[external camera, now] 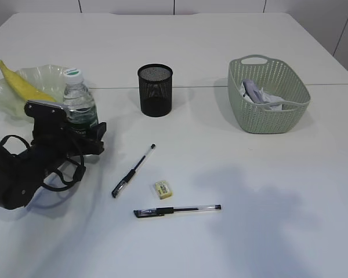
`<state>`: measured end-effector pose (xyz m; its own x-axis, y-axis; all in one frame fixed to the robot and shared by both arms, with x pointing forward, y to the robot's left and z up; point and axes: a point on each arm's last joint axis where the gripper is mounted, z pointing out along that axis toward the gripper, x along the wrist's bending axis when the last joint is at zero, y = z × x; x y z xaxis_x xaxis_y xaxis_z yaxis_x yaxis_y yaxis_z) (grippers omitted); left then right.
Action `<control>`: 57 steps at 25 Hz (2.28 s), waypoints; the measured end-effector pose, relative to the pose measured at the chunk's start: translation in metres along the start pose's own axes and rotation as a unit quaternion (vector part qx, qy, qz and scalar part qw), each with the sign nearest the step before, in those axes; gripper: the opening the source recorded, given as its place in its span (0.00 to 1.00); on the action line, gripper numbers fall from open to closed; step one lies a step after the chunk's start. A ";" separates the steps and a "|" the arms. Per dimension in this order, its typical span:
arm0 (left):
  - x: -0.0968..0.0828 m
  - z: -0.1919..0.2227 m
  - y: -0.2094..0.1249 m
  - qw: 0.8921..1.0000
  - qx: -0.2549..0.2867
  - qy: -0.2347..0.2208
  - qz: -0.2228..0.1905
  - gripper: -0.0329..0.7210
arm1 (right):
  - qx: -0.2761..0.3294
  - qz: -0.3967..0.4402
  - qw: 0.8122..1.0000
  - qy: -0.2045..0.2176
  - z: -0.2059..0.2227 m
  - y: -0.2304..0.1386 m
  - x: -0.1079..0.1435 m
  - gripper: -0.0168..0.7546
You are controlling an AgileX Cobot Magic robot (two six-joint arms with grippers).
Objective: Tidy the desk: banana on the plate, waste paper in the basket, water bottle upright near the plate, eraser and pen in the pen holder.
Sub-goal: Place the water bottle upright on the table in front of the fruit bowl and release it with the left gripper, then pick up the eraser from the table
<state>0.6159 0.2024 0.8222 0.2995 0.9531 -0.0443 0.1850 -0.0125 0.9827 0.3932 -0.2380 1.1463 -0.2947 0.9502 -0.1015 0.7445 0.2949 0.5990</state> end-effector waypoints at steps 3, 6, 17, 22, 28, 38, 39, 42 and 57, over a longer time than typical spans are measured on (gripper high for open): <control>0.005 0.000 0.000 1.000 -0.002 0.028 -0.012 0.76 | 0.000 0.000 1.000 0.000 0.000 0.000 0.000 0.66; 0.010 -0.001 0.000 0.999 -0.003 0.044 -0.017 0.76 | 0.000 0.000 1.000 0.000 0.000 0.000 0.000 0.66; 0.012 -0.001 0.000 0.998 -0.003 0.051 -0.020 0.91 | -0.001 -0.006 1.000 0.000 0.000 0.000 0.000 0.66; 0.011 -0.001 0.000 0.999 -0.003 0.048 -0.018 0.96 | -0.001 -0.011 1.000 0.000 0.000 0.000 0.000 0.66; 0.010 -0.003 0.005 0.999 -0.004 0.040 -0.013 0.96 | -0.001 -0.018 1.000 0.000 0.000 0.000 0.000 0.66; 0.008 -0.023 0.001 0.999 0.024 0.041 0.001 0.96 | -0.008 -0.021 1.000 0.001 0.000 0.002 0.000 0.66; 0.008 -0.026 0.003 0.999 0.024 0.041 0.002 0.96 | -0.008 -0.021 1.000 0.001 0.000 0.002 0.000 0.66; 0.007 -0.034 0.013 0.999 0.019 0.040 0.005 0.96 | -0.011 -0.021 1.000 0.002 0.000 0.002 0.000 0.66; 0.000 -0.110 0.037 0.998 0.040 0.041 0.004 0.94 | -0.023 -0.022 0.999 0.003 0.000 0.004 0.001 0.66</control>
<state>0.5202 0.2351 0.8785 0.2246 0.9743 -0.0179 0.2587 -0.0420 0.9650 0.3961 -0.2361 1.1488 -0.3305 0.9357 -0.1231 0.7024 0.3310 0.6302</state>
